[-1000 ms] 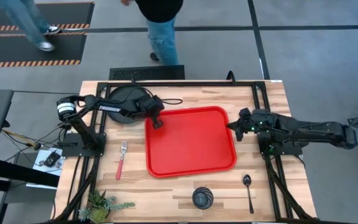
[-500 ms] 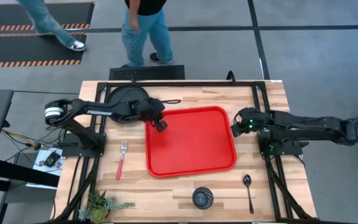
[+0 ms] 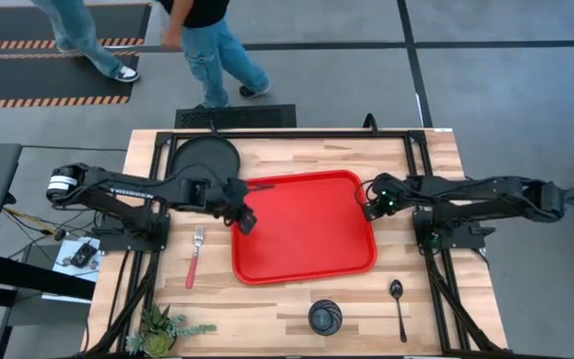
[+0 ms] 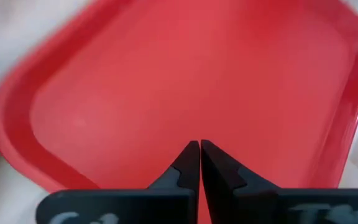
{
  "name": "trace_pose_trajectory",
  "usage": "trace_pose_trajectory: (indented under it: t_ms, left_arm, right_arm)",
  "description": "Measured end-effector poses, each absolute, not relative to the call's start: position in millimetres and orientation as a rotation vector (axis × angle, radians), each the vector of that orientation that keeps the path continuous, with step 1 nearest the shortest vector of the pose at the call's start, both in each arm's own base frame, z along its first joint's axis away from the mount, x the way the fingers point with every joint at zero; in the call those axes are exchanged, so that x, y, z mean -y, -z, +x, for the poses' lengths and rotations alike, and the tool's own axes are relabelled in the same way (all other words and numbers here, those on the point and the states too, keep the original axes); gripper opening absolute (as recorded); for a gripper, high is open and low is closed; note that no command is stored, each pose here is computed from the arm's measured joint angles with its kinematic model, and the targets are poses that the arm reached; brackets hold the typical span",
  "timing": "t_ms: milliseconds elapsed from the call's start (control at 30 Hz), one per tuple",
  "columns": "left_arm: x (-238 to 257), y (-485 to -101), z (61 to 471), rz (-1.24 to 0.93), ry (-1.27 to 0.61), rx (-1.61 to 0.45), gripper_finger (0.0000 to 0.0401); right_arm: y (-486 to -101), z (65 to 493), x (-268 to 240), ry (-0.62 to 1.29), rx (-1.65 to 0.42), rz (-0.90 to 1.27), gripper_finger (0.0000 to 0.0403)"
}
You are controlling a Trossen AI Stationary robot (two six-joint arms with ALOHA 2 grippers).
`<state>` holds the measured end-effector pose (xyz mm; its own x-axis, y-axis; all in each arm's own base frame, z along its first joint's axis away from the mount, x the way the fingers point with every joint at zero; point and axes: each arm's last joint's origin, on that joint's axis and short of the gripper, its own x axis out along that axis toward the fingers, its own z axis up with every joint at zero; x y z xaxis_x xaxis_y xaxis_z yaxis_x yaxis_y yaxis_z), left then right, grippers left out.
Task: Pick and place plate/cup/fork/spoon on tray
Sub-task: Move the orange tray to the center of the table
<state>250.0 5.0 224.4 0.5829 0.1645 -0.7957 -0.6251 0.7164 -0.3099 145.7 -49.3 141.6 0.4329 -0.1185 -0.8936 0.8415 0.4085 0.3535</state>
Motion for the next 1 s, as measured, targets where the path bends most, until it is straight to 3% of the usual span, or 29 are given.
trace_pose_trajectory:
  t_ms: [267,500,667,1000]
  left_arm:
    - [17.8,-221.0,242.3,-0.689,-0.557,-0.869,0.0]
    - [31.9,-215.2,229.5,-0.746,-0.656,-0.949,0.0]
    - [36.2,-205.2,225.3,-0.763,-0.671,-0.951,0.0]
    - [36.5,-200.7,222.2,-0.802,-0.643,-0.866,0.0]
  right_arm:
    - [-142.3,147.6,49.0,0.692,-0.898,1.031,0.0124]
    - [-155.9,152.5,50.5,0.676,-0.823,1.046,0.0158]
    - [-147.5,155.6,51.5,0.698,-0.877,1.048,0.0173]
    - [-136.1,164.3,53.5,0.698,-0.92,1.085,0.0133]
